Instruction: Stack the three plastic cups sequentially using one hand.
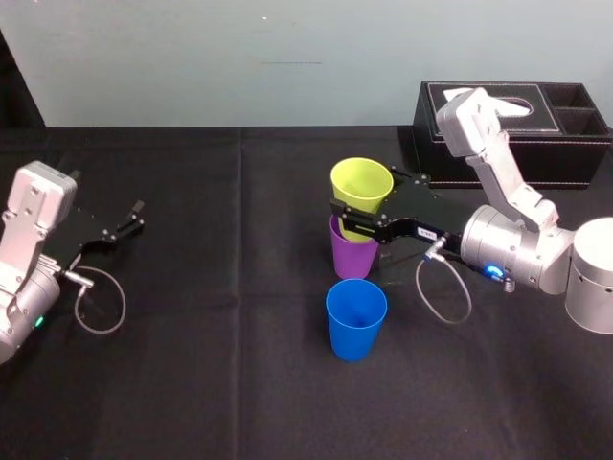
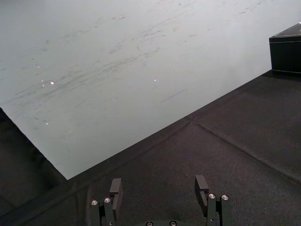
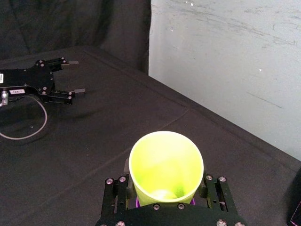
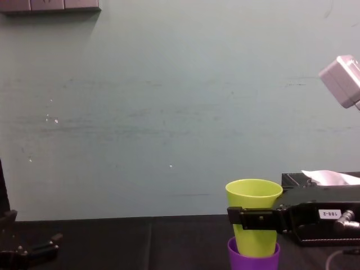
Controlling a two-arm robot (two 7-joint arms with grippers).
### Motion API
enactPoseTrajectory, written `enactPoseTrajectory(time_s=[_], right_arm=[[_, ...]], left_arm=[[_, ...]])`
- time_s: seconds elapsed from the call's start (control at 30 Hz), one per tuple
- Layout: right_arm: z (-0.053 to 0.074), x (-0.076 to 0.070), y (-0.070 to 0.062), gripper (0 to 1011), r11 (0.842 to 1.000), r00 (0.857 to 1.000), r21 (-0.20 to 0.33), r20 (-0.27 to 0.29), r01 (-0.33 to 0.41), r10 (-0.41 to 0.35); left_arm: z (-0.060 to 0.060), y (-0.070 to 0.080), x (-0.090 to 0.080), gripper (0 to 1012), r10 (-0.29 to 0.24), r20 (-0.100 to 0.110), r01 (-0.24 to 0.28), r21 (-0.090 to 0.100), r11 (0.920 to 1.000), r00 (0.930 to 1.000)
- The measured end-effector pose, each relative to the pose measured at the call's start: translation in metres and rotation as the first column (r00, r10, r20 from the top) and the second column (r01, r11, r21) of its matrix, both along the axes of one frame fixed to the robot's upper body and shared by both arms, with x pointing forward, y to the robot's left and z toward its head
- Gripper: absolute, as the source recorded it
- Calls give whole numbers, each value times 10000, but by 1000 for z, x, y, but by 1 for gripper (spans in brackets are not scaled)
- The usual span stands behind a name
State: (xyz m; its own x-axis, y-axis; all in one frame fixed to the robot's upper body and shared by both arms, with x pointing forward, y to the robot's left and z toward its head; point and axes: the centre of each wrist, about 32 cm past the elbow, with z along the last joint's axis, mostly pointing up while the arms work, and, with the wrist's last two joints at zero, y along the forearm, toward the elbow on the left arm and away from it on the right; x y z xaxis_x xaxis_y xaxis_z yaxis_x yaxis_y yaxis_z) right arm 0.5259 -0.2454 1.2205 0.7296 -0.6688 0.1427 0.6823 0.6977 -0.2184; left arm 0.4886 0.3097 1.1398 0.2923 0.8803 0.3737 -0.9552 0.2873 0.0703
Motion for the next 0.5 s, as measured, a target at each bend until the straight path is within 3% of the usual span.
enactPoseTrajectory(time_s=[0.5], right_arm=[[-1,0,0,739,10000,10000,12,25,7,-7]], left_arm=[[0,0,0,1011,0,1,0,0,10000,10000]])
